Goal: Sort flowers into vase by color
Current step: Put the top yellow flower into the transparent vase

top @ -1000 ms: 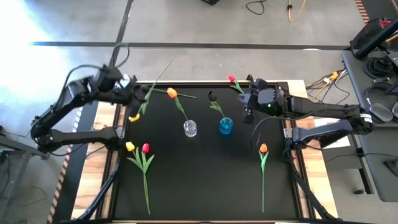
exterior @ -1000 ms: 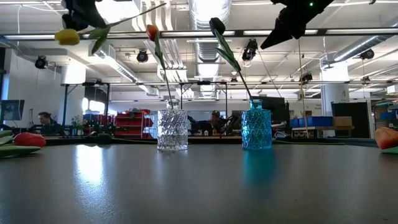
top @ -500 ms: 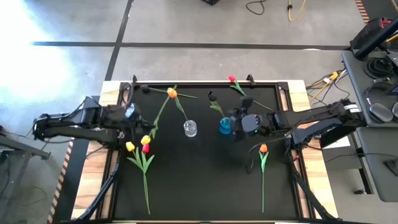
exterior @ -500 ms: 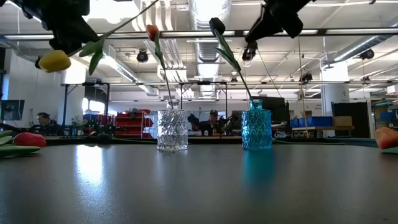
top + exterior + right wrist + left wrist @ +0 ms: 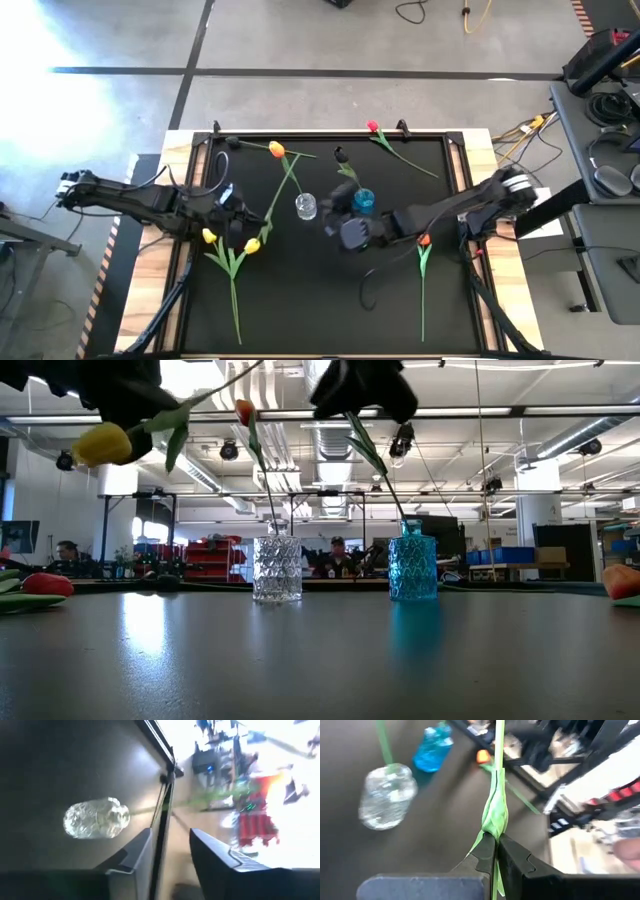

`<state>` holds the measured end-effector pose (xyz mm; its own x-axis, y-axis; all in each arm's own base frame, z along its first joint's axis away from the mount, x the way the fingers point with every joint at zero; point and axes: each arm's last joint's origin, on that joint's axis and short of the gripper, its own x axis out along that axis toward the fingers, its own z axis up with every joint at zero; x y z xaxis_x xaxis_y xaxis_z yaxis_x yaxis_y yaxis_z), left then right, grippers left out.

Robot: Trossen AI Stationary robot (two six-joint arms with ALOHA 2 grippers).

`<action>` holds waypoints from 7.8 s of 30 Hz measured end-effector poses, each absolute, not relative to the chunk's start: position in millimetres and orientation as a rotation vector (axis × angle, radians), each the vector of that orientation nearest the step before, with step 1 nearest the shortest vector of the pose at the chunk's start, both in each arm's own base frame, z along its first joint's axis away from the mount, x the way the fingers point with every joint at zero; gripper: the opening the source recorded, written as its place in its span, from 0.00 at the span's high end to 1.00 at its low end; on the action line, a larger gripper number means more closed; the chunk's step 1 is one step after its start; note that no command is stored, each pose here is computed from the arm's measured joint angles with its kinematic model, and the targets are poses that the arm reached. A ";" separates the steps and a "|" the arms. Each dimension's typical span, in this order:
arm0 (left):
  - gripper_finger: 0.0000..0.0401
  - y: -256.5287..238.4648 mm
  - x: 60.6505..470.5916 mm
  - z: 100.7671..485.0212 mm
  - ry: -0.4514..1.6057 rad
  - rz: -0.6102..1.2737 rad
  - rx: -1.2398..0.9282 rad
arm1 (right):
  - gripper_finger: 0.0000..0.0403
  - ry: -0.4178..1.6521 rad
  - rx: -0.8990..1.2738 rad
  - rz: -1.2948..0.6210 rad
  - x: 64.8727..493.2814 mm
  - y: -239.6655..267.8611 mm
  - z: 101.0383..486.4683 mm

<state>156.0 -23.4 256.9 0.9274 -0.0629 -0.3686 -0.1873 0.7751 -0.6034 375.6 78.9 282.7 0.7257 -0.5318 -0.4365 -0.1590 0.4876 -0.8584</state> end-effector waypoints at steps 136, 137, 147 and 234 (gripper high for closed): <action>0.81 -11.8 115.1 208.8 -0.282 0.182 0.063 | 0.98 -0.117 -0.182 -0.462 424.2 -3.2 218.2; 0.81 -11.8 115.3 208.7 -0.281 0.182 0.064 | 0.98 -0.114 -0.187 -0.467 423.6 -3.3 215.4; 0.81 -11.9 115.9 208.0 -0.274 0.182 0.067 | 0.98 -0.140 -0.157 -0.468 420.6 -3.4 195.8; 0.81 -12.3 119.1 204.2 -0.234 0.190 0.089 | 0.22 0.723 -0.218 -0.342 404.0 17.1 296.7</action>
<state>119.1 -12.3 204.2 0.9549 0.1766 0.2385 -0.1973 0.9782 0.0656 404.0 17.1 296.7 0.6978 -0.3788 -0.6079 0.2299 0.9223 -0.3107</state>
